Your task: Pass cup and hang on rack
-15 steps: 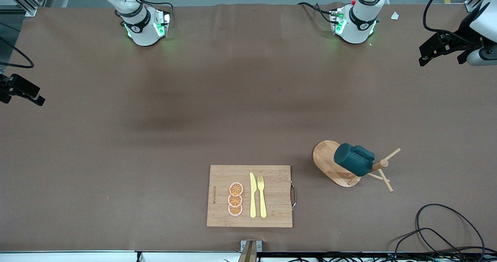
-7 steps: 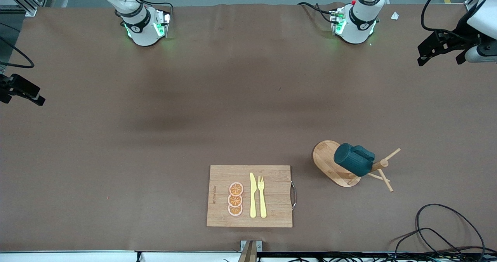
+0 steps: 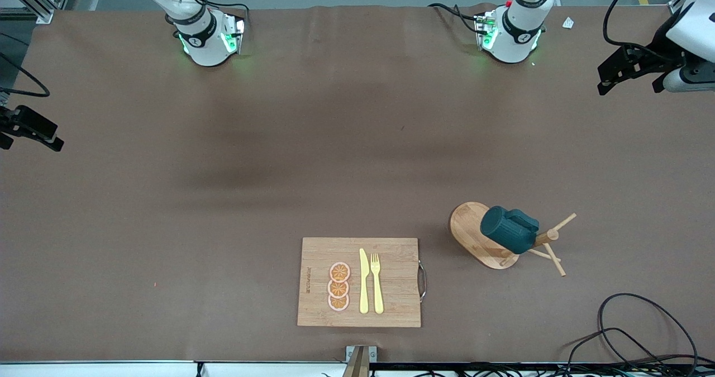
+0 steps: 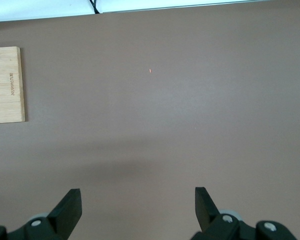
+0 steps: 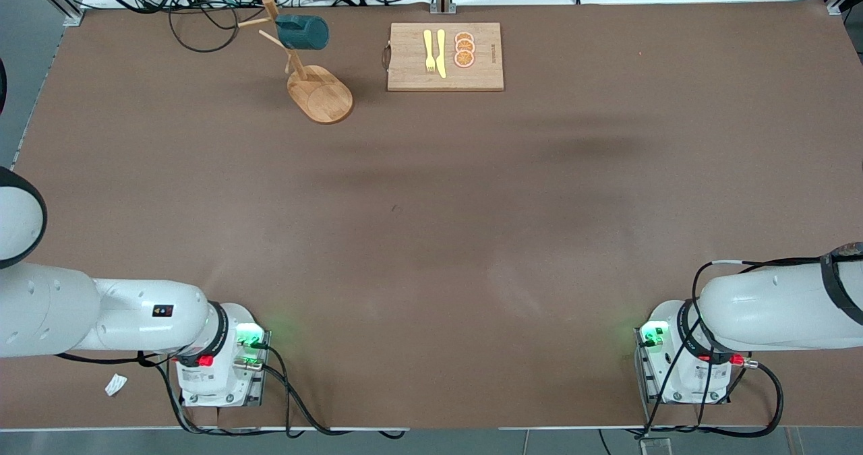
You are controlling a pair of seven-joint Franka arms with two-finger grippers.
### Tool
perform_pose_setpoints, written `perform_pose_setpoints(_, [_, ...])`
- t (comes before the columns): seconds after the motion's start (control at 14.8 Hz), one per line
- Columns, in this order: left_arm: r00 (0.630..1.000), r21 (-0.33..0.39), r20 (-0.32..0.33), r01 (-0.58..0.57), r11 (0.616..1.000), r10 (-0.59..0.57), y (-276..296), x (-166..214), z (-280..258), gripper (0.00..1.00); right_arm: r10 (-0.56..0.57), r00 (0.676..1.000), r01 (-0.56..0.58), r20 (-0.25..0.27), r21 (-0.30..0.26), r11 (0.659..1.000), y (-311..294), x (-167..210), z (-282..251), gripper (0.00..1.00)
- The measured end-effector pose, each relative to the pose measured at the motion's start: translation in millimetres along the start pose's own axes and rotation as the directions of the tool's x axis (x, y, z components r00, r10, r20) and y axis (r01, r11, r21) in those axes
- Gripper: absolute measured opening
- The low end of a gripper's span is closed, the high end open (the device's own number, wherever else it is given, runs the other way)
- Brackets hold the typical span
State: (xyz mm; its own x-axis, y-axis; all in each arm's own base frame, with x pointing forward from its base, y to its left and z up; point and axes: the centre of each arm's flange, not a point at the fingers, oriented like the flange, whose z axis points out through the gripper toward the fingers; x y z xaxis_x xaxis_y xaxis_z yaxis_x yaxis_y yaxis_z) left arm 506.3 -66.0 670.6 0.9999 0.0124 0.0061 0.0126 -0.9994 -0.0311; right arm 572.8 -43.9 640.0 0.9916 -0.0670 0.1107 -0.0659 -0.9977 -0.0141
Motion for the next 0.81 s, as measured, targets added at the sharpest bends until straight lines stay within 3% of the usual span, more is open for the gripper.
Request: perform_pose_setpoints(0.81, [1.000, 0.000, 0.003, -0.013, 1.000, 0.013, 6.8, 0.1, 1.7, 1.00, 0.000, 1.000, 0.000, -0.006, 0.000, 1.000, 0.3, 0.3, -2.9, 1.00])
